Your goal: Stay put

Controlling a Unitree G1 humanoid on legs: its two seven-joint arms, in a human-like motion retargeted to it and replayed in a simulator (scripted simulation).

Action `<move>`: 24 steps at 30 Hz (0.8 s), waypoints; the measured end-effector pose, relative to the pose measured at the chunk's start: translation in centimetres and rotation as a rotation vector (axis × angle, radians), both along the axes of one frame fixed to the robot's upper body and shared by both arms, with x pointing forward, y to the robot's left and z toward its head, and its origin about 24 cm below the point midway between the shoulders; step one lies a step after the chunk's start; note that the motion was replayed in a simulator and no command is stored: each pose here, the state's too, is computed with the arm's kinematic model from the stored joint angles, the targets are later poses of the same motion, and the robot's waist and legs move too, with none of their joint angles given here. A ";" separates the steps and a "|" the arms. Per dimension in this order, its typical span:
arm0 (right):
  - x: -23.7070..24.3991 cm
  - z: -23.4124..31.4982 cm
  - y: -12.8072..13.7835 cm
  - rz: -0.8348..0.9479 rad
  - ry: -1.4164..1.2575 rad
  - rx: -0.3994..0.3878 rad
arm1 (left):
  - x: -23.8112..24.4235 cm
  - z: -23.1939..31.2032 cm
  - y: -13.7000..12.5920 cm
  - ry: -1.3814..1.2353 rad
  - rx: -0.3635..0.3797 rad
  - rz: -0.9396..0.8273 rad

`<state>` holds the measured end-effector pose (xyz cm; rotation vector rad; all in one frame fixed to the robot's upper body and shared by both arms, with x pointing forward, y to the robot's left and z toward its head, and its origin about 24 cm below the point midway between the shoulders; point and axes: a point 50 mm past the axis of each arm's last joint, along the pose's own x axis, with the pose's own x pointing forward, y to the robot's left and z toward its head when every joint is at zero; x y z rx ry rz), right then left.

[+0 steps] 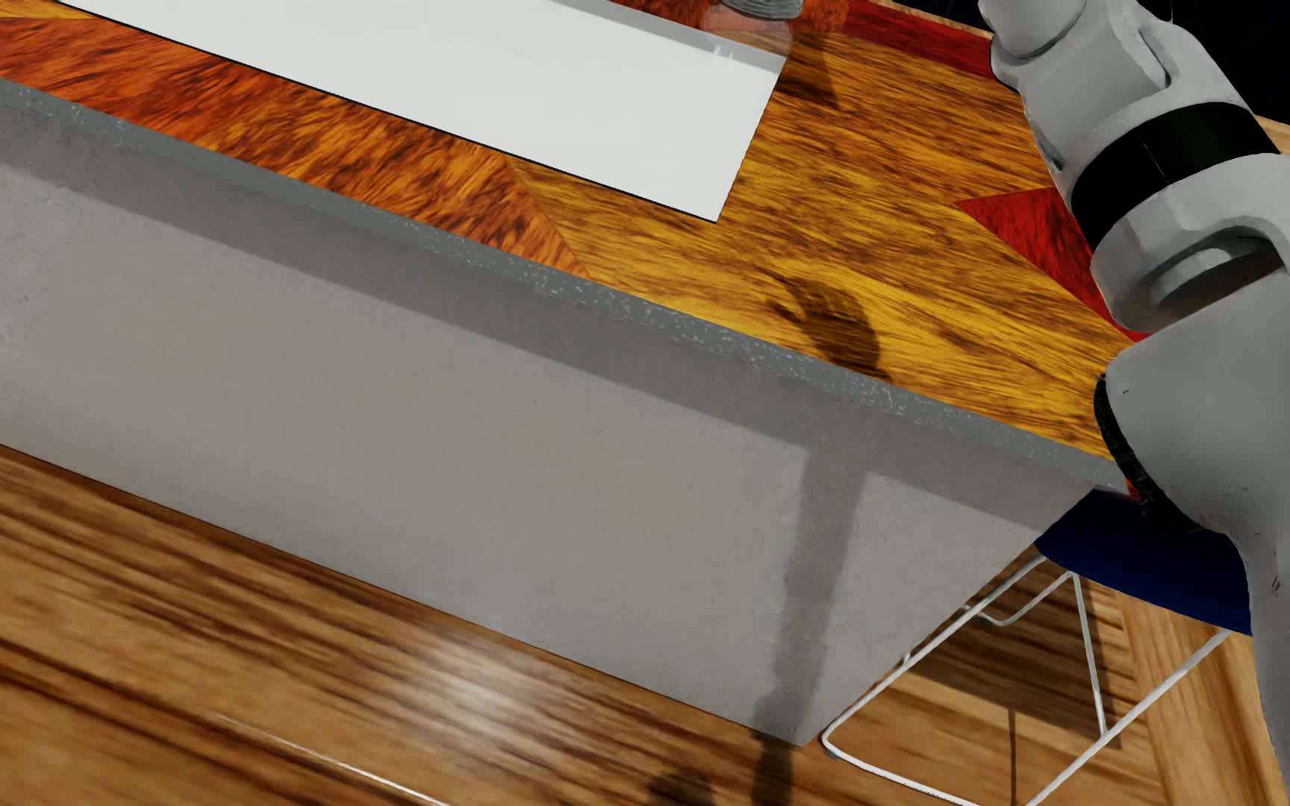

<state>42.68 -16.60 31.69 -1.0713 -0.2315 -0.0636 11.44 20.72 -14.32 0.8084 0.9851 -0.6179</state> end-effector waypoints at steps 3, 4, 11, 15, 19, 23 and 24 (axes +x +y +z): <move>0.0 0.2 0.1 0.004 -0.004 0.003 | -0.2 0.0 0.1 0.005 0.003 -0.002; 0.0 0.1 0.2 0.005 -0.004 0.000 | -0.2 0.0 0.1 0.007 0.004 -0.006; 0.0 0.0 0.2 0.007 -0.001 0.003 | 0.0 0.0 0.3 0.003 0.014 -0.013; -0.6 0.6 1.2 0.132 -0.074 0.210 | 0.0 0.0 -0.1 0.000 -0.005 0.003; -4.2 -4.9 5.9 0.452 -0.126 0.467 | -2.0 -0.8 -3.0 0.034 -0.108 0.080; -10.4 -20.4 8.1 0.493 0.232 0.600 | -3.8 -1.2 -5.4 0.072 -0.180 0.113; -12.4 -24.9 8.2 0.459 0.383 0.596 | -4.0 -1.2 -5.6 0.076 -0.188 0.120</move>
